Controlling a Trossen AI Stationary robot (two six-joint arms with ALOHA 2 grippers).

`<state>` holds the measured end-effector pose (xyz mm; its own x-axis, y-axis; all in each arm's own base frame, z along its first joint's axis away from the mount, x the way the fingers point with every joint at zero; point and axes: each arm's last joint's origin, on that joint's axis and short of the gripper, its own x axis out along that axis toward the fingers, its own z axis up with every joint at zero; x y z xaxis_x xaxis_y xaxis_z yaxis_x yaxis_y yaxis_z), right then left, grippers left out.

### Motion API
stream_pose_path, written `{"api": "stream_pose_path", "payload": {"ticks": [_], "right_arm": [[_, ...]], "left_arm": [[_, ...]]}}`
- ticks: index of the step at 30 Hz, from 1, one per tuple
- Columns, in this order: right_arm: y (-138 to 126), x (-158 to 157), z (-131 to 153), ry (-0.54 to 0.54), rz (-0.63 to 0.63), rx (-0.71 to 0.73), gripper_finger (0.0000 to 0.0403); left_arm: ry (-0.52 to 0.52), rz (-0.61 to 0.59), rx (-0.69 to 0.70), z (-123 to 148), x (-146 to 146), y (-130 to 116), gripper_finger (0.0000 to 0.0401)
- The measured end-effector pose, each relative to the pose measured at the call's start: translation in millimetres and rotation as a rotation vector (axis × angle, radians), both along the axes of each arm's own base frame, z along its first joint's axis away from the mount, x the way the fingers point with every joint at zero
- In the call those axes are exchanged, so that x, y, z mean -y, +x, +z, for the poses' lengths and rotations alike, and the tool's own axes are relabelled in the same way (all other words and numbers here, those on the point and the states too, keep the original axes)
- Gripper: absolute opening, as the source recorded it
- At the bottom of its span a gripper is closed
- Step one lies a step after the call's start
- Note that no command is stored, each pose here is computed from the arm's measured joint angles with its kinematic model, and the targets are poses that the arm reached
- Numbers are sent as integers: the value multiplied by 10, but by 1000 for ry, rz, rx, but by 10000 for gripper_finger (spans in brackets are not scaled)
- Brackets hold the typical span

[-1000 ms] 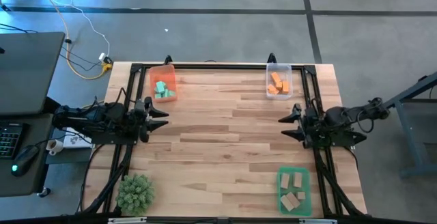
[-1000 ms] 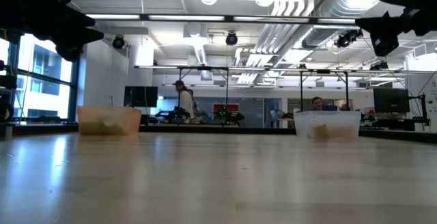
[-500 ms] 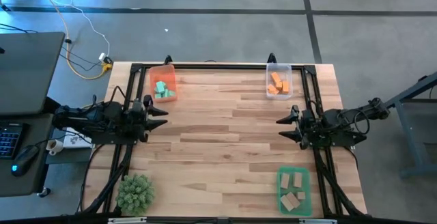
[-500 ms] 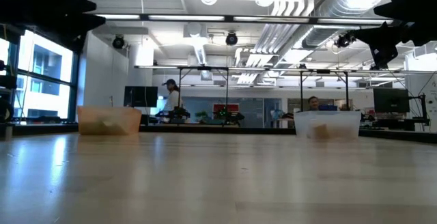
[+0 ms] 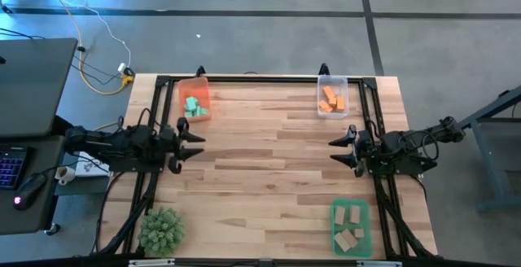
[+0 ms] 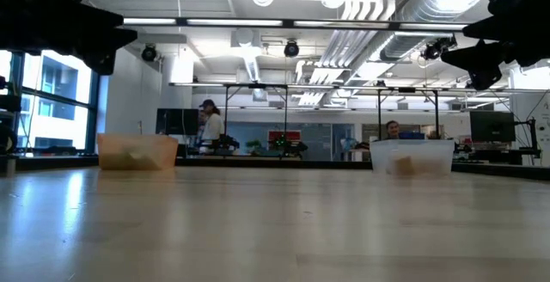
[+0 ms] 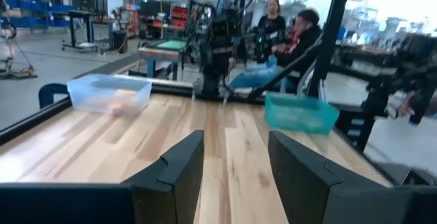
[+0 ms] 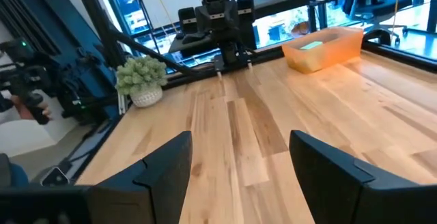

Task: Sort & place blocks by color
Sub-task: Return to Home Position

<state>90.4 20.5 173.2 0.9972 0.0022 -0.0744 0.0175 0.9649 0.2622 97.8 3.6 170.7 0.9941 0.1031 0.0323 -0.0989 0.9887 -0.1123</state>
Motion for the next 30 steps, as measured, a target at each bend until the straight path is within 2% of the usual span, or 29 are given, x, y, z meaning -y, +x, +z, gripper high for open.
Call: {"api": "stream_pose_path", "payload": {"ticks": [3,11,30], "right_arm": [[0,0,-1,-8,0,-1,231],[0,0,-2,72,-6,-2,231],[0,0,-3,67,-6,-4,231]], "left_arm": [[4,-1,-24,-22,0,1,154],[-44,-7,-20,-23,2,3,154],[-44,-7,-20,-23,2,3,154]]}}
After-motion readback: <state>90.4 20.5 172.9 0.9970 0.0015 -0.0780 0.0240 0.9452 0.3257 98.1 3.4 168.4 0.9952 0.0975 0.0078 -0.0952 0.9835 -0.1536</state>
